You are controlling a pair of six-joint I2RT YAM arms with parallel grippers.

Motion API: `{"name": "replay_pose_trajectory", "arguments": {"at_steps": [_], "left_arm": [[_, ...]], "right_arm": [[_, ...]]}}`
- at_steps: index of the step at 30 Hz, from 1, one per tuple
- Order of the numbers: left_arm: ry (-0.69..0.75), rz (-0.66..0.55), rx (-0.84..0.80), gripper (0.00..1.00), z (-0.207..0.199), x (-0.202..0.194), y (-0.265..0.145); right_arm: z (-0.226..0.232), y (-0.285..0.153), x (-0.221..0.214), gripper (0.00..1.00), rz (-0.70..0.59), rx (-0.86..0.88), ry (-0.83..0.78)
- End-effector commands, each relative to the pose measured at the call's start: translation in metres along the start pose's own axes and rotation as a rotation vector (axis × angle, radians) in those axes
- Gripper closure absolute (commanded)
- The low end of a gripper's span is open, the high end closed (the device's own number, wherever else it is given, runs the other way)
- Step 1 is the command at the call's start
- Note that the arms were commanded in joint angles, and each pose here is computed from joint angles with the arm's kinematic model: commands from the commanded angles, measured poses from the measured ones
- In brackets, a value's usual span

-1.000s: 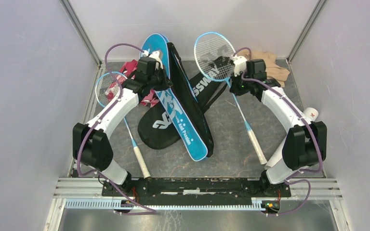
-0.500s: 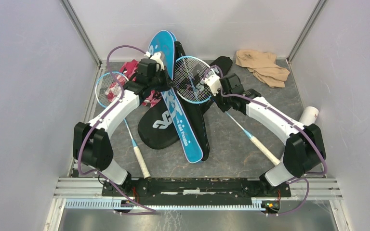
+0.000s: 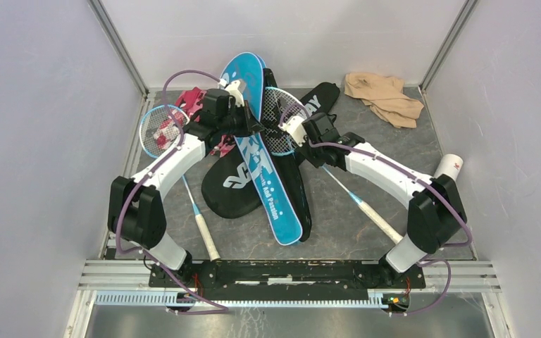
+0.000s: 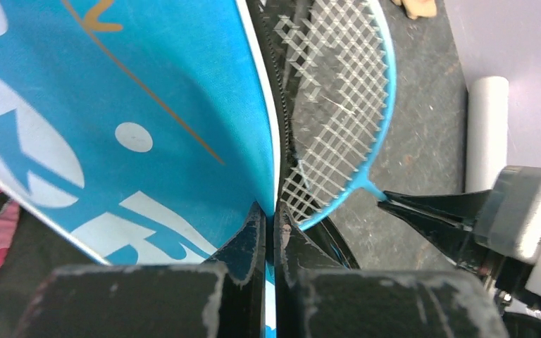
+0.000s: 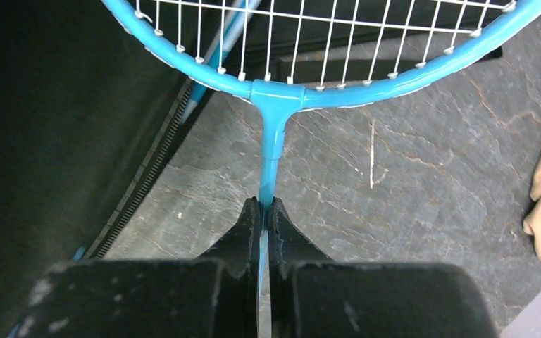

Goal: Pack up the badminton gear
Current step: Place the racket in the racket bag.

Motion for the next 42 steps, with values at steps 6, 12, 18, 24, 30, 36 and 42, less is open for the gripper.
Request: {"name": "replay_pose_trajectory", "arguments": {"at_steps": [6, 12, 18, 24, 30, 36, 42], "left_arm": [[0.027, -0.006, -0.290, 0.98, -0.030, -0.003, 0.004], [0.028, 0.046, -0.346, 0.98, -0.030, -0.022, 0.009], [0.031, 0.074, -0.379, 0.98, -0.027, -0.035, 0.010], [0.010, 0.044, -0.371, 0.98, -0.022, -0.046, 0.002], [0.020, 0.006, -0.297, 0.98, -0.011, -0.052, -0.001], [0.049, 0.002, -0.281, 0.98, -0.008, -0.052, 0.001], [0.077, -0.010, -0.275, 0.98, -0.008, -0.049, 0.001]], "right_arm": [[0.014, 0.005, 0.062, 1.00, -0.173, 0.147, 0.032], [0.031, 0.018, 0.084, 1.00, -0.269, 0.296, 0.063], [0.035, 0.033, 0.092, 1.00, -0.332, 0.366, 0.119], [0.028, 0.052, 0.088, 0.96, -0.379, 0.505, 0.216], [0.026, 0.068, 0.064, 0.77, -0.349, 0.601, 0.243], [0.032, 0.073, 0.037, 0.60, -0.289, 0.651, 0.216], [0.018, 0.066, 0.004, 0.43, -0.248, 0.619, 0.185]]}}
Point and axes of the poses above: each gripper's point midway between its finger pads, its own y axis out along the fingers, its own z axis along the line the jaws close on, x = y × z, the point moved 6 cm from there along -y, back along the fingers, and after that the axes turned 3 degrees about -y, right-handed, at the moved point
